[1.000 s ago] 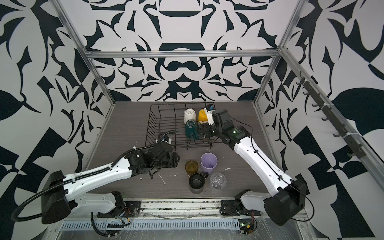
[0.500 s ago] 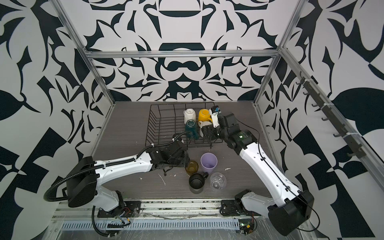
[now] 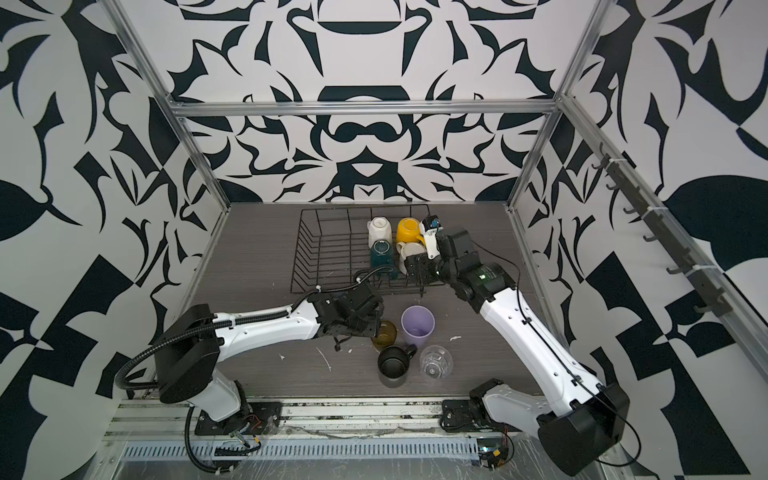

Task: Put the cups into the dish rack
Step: 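Close the left gripper on the olive-gold glass and lift it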

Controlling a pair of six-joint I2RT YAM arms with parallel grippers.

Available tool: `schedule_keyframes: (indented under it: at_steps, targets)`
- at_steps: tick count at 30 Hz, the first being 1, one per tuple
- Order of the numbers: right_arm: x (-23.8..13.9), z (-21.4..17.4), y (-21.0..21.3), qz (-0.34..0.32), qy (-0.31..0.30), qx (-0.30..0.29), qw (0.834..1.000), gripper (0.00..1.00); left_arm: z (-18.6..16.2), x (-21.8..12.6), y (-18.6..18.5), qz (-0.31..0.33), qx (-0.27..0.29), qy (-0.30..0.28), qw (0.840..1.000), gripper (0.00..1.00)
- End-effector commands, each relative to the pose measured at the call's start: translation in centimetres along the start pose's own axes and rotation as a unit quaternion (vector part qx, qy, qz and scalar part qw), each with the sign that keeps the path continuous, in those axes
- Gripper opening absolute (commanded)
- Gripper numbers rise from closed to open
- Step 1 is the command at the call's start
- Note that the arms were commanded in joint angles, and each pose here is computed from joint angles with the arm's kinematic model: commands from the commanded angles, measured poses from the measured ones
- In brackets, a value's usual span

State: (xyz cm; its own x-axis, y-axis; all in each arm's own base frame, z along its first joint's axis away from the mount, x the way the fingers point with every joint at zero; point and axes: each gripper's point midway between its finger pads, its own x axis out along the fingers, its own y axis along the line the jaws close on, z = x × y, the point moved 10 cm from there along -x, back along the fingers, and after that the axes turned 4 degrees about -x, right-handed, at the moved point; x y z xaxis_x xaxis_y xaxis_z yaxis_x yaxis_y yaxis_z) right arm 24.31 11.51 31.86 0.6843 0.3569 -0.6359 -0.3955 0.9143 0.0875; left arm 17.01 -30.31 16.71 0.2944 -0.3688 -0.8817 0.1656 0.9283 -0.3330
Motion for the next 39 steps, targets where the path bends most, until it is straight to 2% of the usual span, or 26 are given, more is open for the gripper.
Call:
schedule_keyframes:
  at_steps: [1, 12, 19, 23, 29, 33, 36, 39]
  targets:
    - [-0.4, 0.3, -0.1, 0.000, -0.013, 0.005, 1.000, 0.91, -0.3, 0.5, 0.0, 0.022, -0.001, 0.013, 1.000, 0.50]
    - [0.1, 0.4, -0.2, 0.004, -0.011, 0.006, 1.000, 0.91, -0.7, 1.4, 0.3, 0.034, 0.000, 0.032, 0.999, 0.31]
    - [0.3, 0.4, -0.2, 0.005, -0.010, 0.007, 1.000, 0.91, -0.8, 0.8, 0.6, 0.041, 0.003, 0.028, 0.999, 0.14]
    - [0.4, 0.4, -0.2, 0.010, -0.010, 0.010, 1.000, 0.91, -0.6, 0.0, 1.0, 0.050, 0.003, 0.019, 0.999, 0.00]
    - [0.4, 0.6, -0.2, 0.020, -0.016, 0.017, 1.000, 0.91, -0.5, -2.0, 2.1, 0.071, 0.008, -0.010, 0.997, 0.00]
    - [0.4, 0.9, -0.1, 0.028, -0.020, 0.021, 0.999, 0.90, 0.0, -5.0, 3.5, 0.076, 0.003, -0.049, 0.996, 0.00]
    - [0.5, 1.1, 0.1, 0.044, -0.025, 0.027, 0.998, 0.91, 0.7, -8.0, 4.7, 0.029, -0.004, -0.096, 0.995, 0.00]
    - [0.4, 1.4, 0.6, 0.074, -0.035, 0.031, 0.996, 0.90, 1.9, -11.4, 6.0, -0.050, -0.015, -0.142, 0.988, 0.00]
